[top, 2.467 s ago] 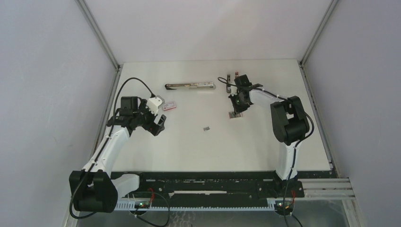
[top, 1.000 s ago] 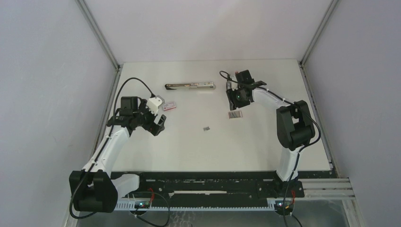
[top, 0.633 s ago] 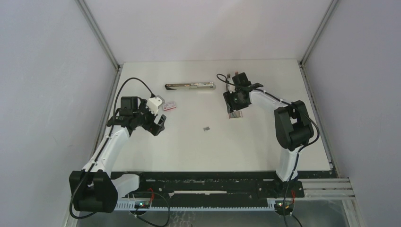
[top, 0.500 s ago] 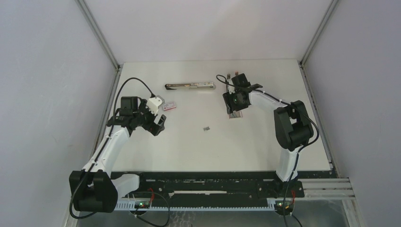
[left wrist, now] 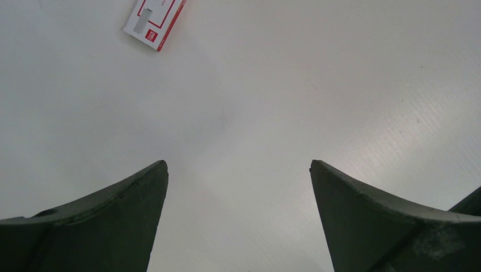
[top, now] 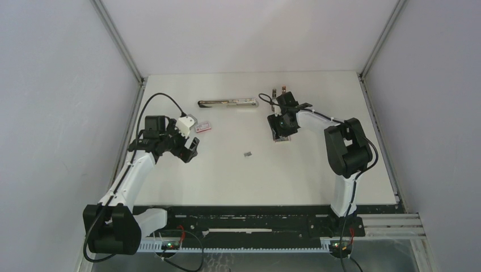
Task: Unload the staples from the stapler
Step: Adjust the staple in the staple box.
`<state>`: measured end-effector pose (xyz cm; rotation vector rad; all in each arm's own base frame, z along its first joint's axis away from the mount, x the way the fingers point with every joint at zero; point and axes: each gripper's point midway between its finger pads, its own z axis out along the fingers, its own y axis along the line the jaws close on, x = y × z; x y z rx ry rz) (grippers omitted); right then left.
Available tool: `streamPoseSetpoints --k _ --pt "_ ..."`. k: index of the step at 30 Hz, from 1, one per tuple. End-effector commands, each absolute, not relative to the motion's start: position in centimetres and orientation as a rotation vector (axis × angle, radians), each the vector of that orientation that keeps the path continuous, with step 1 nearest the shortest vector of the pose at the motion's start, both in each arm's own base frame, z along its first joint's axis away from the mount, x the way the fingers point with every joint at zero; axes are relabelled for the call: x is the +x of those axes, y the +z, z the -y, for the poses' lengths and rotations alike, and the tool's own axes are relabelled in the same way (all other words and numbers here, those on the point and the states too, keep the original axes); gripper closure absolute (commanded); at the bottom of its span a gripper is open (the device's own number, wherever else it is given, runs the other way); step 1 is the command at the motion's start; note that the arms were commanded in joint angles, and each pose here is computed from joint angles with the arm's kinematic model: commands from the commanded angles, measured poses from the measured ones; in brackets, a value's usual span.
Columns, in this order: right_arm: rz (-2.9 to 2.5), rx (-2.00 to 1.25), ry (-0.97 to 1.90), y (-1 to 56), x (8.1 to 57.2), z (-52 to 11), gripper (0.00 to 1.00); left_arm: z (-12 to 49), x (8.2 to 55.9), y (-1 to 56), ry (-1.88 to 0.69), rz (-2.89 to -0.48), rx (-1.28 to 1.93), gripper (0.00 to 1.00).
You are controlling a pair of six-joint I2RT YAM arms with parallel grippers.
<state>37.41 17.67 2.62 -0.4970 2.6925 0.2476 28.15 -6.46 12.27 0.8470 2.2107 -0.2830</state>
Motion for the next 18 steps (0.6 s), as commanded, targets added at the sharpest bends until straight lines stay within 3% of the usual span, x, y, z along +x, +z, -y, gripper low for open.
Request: streamPoseSetpoints --k 1,13,18 --pt "-2.669 -0.465 0.258 2.7 38.1 -18.2 0.44 6.4 28.4 12.6 -0.281 -2.191 0.854 0.0" --pt "-2.699 -0.476 0.247 1.6 37.4 -18.3 0.45 6.4 28.4 12.6 -0.281 -2.192 0.855 0.0" --pt "-2.693 -0.477 0.235 1.8 37.5 -18.3 0.5 6.3 28.4 12.5 -0.283 -2.197 0.855 0.0"
